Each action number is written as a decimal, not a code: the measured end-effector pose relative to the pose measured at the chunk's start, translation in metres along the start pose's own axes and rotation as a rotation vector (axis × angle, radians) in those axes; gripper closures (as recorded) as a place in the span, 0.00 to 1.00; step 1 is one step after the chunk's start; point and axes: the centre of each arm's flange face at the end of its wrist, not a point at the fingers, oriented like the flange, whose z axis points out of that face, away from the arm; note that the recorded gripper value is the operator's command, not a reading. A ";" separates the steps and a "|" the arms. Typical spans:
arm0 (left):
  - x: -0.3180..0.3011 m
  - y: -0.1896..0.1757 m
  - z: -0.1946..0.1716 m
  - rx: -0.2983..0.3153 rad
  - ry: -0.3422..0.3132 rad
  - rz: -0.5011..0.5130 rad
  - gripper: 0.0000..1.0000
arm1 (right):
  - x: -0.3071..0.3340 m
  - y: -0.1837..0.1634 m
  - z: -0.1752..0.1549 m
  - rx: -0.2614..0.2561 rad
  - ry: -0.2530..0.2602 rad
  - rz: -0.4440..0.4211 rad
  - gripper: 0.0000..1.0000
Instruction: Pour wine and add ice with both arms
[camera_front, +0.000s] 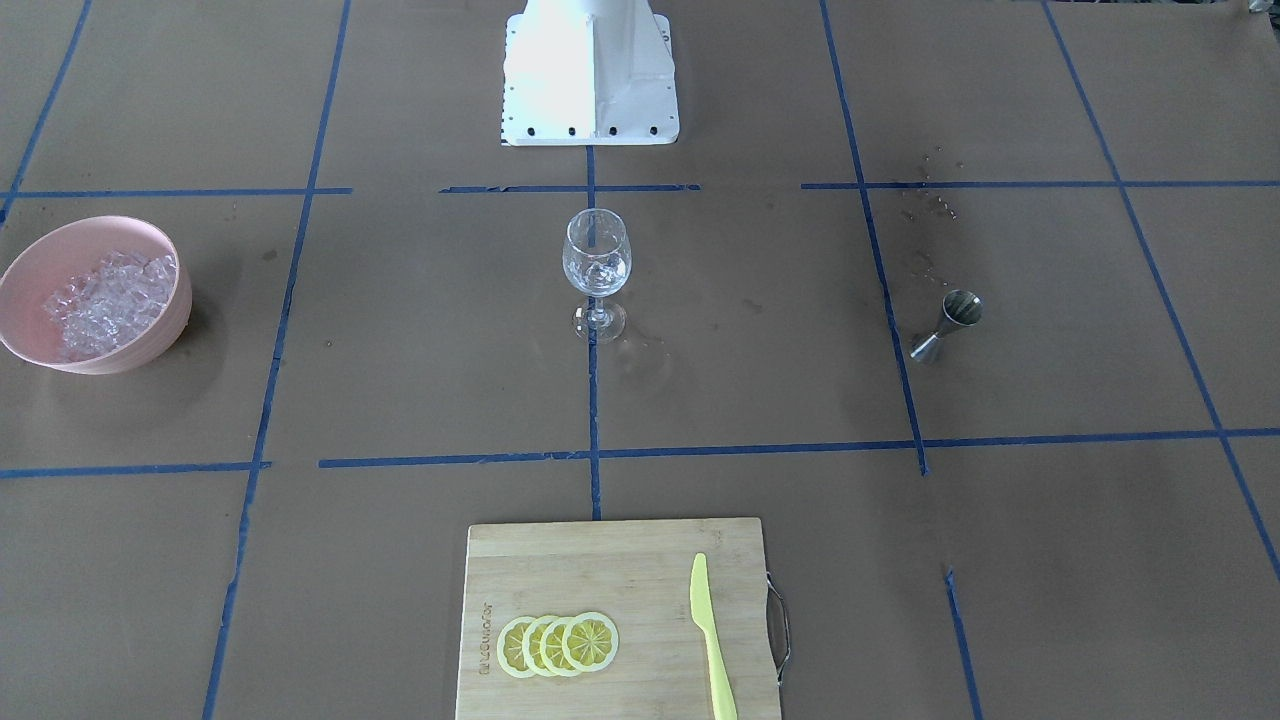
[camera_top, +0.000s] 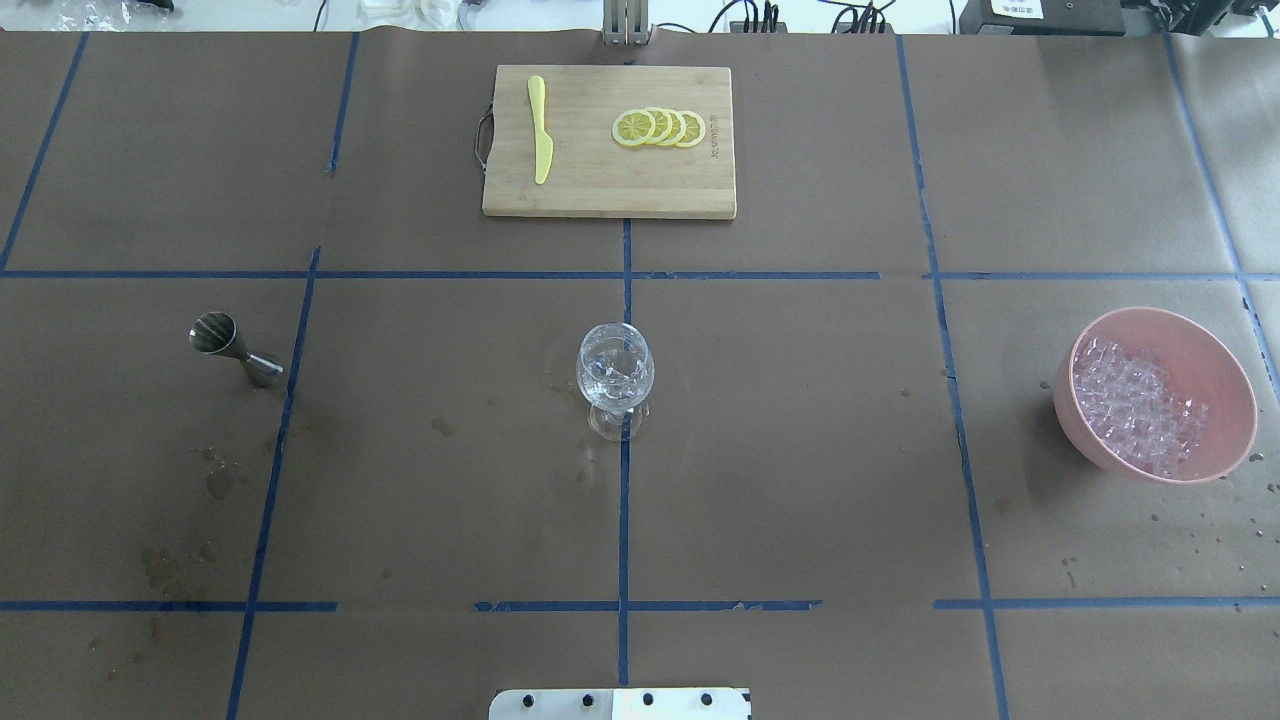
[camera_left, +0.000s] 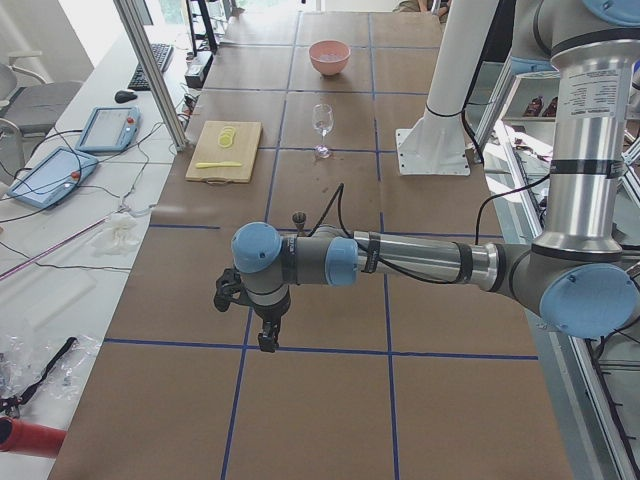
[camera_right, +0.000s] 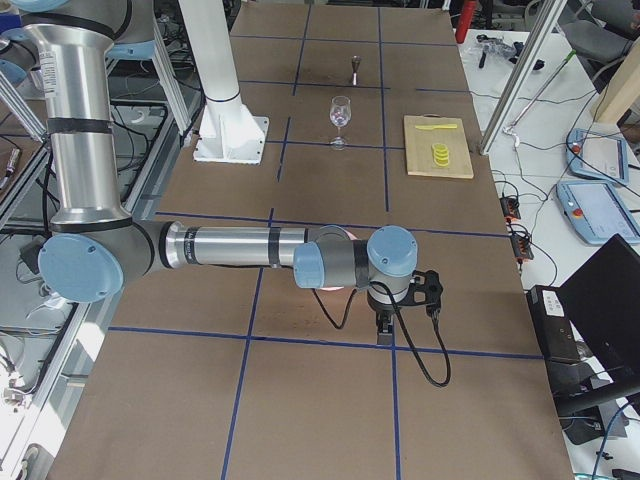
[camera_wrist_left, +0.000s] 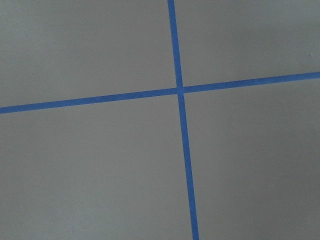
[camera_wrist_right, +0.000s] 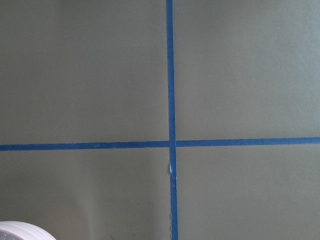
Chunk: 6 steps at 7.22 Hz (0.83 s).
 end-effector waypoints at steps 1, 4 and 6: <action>0.001 0.000 -0.001 0.002 -0.001 0.003 0.00 | 0.001 0.001 0.001 -0.001 0.000 0.001 0.00; 0.004 0.000 -0.006 0.018 -0.003 0.016 0.00 | 0.003 0.004 0.003 -0.005 -0.001 0.006 0.00; 0.005 -0.003 -0.011 0.039 -0.003 0.026 0.00 | 0.004 0.006 0.003 -0.005 -0.001 0.006 0.00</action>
